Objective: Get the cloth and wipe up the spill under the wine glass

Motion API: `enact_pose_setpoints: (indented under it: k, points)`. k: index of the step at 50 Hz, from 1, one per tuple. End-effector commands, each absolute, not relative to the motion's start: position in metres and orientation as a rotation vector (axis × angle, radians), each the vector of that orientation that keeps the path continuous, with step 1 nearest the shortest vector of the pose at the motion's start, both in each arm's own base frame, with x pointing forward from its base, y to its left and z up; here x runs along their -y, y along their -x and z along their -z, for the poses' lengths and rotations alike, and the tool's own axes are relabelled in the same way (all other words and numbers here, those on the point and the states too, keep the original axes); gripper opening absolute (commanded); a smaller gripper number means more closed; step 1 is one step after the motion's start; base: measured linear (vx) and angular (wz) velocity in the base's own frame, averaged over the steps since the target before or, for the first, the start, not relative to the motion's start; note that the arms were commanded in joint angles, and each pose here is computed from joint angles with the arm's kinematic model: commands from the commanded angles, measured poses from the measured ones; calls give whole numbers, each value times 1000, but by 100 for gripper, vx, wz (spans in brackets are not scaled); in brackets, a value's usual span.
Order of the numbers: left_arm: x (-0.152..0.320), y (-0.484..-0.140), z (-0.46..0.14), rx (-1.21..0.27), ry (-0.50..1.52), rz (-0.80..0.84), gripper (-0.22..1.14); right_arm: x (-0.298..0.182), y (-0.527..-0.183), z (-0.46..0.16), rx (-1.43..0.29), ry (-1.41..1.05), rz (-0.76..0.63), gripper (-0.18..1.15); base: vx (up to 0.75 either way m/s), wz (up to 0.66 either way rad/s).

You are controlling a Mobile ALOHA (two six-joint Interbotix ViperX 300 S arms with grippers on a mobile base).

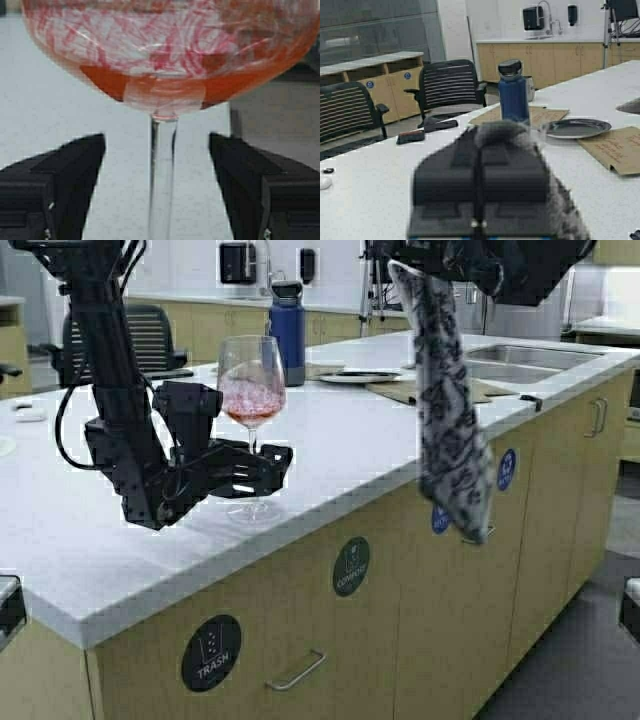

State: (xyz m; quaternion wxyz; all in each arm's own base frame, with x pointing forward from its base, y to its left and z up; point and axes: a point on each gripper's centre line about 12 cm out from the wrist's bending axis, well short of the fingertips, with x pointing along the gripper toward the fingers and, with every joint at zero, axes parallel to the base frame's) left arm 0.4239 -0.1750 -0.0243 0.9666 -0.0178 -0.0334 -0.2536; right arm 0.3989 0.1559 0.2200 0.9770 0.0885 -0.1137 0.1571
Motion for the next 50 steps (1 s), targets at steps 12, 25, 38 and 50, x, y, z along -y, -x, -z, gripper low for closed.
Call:
enact_pose_setpoints:
  k: [12,25,38,50]
  points:
    - [161,-384,1,121,33,510,95,-152,-387,-232,270,-183,-322,7,0,0]
    - [140,-328,5,65,50,507,95,-141,-361,-201,200,-161,-316,7,0,0]
    - [119,-273,-7,-78,46,501,95,-137,-330,-176,84,-137,-334,7,0,0]
    - [105,-243,-51,-76,44,471,95,-136,-318,-184,-79,-121,-349,7,0,0]
